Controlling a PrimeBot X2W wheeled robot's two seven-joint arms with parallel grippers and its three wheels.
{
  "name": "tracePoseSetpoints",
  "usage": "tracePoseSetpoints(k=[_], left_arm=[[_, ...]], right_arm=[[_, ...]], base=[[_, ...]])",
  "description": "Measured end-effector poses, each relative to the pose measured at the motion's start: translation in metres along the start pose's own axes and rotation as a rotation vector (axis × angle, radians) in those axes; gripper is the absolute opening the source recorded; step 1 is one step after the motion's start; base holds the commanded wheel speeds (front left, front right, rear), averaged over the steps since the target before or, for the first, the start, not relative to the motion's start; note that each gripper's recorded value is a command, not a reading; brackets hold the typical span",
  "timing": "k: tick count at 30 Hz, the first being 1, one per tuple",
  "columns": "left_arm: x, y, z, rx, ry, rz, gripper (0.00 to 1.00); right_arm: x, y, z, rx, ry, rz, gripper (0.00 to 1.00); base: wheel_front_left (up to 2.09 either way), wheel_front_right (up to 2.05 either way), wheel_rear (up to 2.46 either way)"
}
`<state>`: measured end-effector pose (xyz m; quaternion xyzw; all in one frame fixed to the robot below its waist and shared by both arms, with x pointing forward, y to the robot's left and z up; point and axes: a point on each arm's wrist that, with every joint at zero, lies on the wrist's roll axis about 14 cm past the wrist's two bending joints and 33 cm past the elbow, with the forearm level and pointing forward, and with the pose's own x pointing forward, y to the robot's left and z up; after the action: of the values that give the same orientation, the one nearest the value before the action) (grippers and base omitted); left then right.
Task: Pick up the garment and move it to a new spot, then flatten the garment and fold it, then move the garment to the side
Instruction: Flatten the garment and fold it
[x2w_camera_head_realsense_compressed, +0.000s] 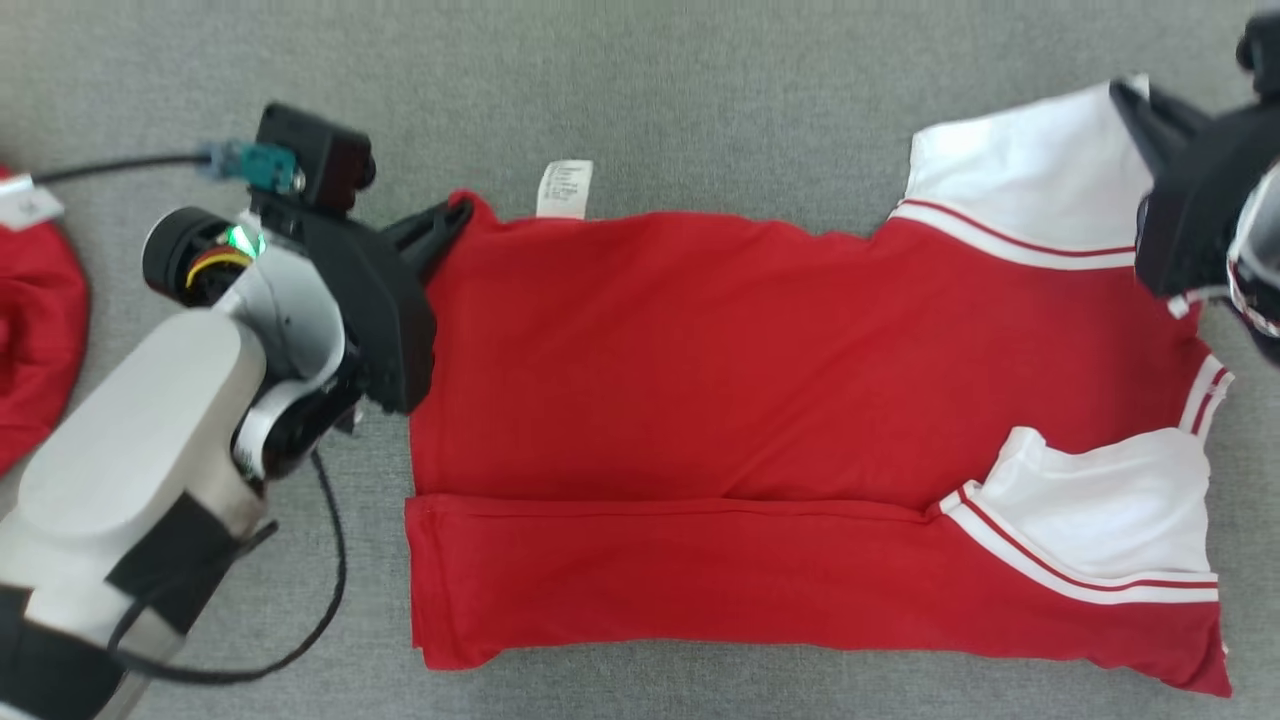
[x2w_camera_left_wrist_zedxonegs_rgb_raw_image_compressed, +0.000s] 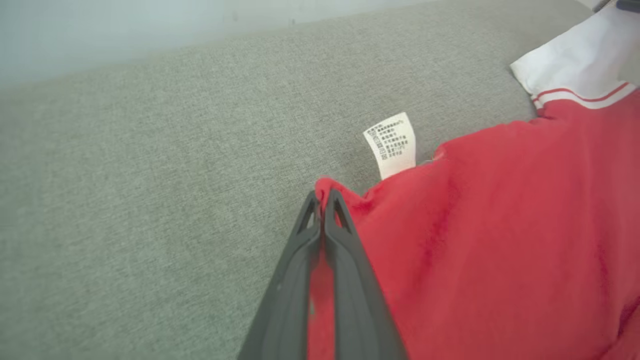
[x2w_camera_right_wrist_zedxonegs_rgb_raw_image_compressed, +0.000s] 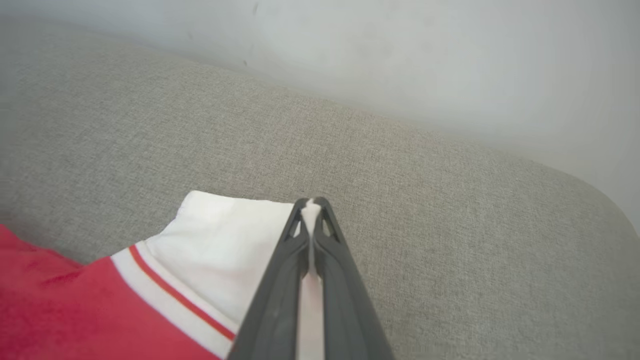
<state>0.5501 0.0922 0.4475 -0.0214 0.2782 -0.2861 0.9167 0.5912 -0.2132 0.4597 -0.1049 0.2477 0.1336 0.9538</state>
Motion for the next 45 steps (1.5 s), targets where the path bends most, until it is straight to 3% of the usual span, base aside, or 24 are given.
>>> tracePoseSetpoints(k=[4, 15, 25, 36, 37, 38, 39, 40, 45], left_arm=[[-0.018, -0.005, -0.001, 0.101, -0.027, 0.001, 0.00], [-0.044, -0.032, -0.039, 0.217, -0.049, 0.009, 0.00], [-0.052, -0.032, -0.064, 0.196, -0.073, 0.090, 0.00], [-0.061, -0.031, -0.088, 0.084, -0.083, 0.160, 0.00], [-0.062, -0.031, -0.089, 0.081, -0.087, 0.164, 0.16], [-0.063, -0.030, -0.090, 0.078, -0.090, 0.172, 0.40], [-0.064, -0.030, -0.090, 0.074, -0.093, 0.177, 0.52], [-0.065, -0.030, -0.091, 0.071, -0.094, 0.183, 1.00], [-0.073, -0.028, -0.099, 0.031, -0.104, 0.219, 1.00]], right_arm=[[-0.023, 0.006, -0.005, 0.010, 0.007, 0.028, 0.00], [-0.093, 0.008, -0.055, 0.126, 0.156, 0.037, 0.00], [-0.160, 0.022, -0.093, 0.261, 0.284, 0.004, 0.00], [-0.188, 0.048, -0.117, 0.318, 0.342, -0.004, 0.00], [-0.189, 0.050, -0.119, 0.320, 0.348, -0.002, 0.00], [-0.189, 0.050, -0.121, 0.315, 0.352, -0.008, 0.05], [-0.189, 0.049, -0.121, 0.308, 0.345, -0.018, 0.69], [-0.188, 0.048, -0.121, 0.311, 0.337, -0.028, 1.00], [-0.190, 0.065, -0.140, 0.352, 0.392, 0.003, 1.00]], base=[[0.00, 0.00, 0.00], [0.00, 0.00, 0.00], [0.00, 0.00, 0.00], [0.00, 0.00, 0.00], [0.00, 0.00, 0.00], [0.00, 0.00, 0.00], [0.00, 0.00, 0.00], [0.00, 0.00, 0.00], [0.00, 0.00, 0.00]])
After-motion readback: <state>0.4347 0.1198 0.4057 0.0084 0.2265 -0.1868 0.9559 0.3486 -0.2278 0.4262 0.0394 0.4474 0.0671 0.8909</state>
